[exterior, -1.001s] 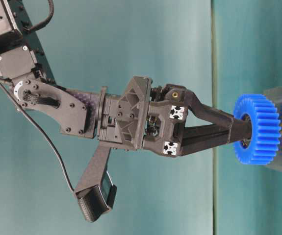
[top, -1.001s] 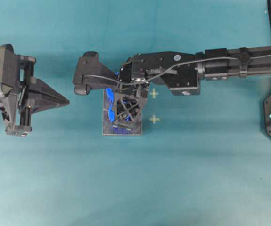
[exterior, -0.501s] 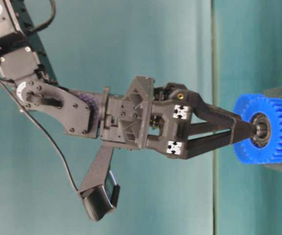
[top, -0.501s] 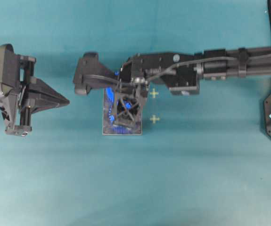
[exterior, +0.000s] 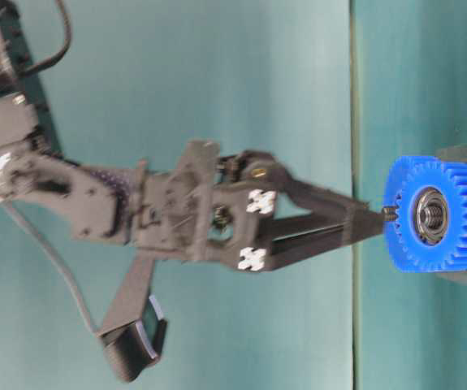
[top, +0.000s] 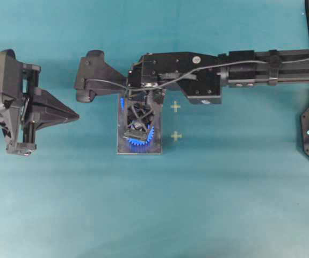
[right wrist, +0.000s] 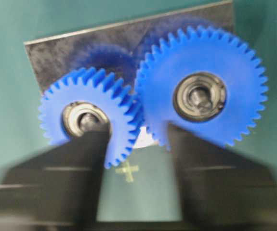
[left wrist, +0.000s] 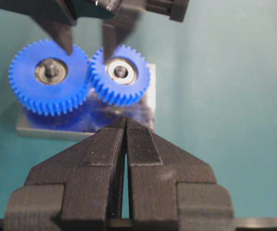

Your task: Fit the small gear onto the shaft.

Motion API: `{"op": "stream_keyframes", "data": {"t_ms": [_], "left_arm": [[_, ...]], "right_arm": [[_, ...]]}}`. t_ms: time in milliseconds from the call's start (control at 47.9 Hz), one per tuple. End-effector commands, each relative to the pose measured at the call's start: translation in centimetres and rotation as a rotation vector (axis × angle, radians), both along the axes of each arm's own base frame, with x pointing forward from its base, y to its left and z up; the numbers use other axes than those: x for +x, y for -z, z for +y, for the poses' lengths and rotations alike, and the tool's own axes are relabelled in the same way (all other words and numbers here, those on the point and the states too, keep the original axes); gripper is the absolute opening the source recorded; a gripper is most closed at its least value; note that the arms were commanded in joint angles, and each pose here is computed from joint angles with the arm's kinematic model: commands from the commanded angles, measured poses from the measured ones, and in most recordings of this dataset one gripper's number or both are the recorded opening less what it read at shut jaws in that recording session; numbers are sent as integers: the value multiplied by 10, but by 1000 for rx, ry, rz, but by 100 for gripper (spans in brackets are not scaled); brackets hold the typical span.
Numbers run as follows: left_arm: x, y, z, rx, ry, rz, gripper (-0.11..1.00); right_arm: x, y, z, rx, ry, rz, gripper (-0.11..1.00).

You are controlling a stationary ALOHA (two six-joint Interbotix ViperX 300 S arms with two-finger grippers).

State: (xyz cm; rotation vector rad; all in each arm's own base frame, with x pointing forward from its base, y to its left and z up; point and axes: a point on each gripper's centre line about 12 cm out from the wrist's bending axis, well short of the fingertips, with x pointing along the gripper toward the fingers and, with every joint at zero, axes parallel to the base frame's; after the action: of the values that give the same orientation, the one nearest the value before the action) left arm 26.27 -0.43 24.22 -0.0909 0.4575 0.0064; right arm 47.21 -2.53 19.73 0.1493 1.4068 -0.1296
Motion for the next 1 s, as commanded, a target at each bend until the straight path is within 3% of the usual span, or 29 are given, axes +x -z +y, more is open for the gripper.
{"op": "stream_keyframes", "data": {"t_ms": [0, 104, 229, 521, 751, 876, 980], "left_arm": [[2, -5, 0, 0, 0, -21, 0], [2, -5, 0, -2, -1, -21, 0], [1, -5, 0, -3, 0, -20, 0], [1, -6, 0, -3, 0, -23, 0], [1, -5, 0, -3, -1, -23, 0], [0, -5, 0, -3, -1, -21, 0], [1, -5, 0, -3, 0, -23, 0]], "right_arm": [[3, -9, 2, -2, -5, -18, 24], [4, 0, 2, -3, -5, 0, 7], [5, 9, 2, -1, -2, 22, 0], [-8, 19, 6, 15, 20, 89, -1], [-45, 23, 45, 67, 24, 149, -1], [-56, 1, 54, 68, 54, 93, -1], [-50, -27, 40, 44, 108, -19, -1]]}}
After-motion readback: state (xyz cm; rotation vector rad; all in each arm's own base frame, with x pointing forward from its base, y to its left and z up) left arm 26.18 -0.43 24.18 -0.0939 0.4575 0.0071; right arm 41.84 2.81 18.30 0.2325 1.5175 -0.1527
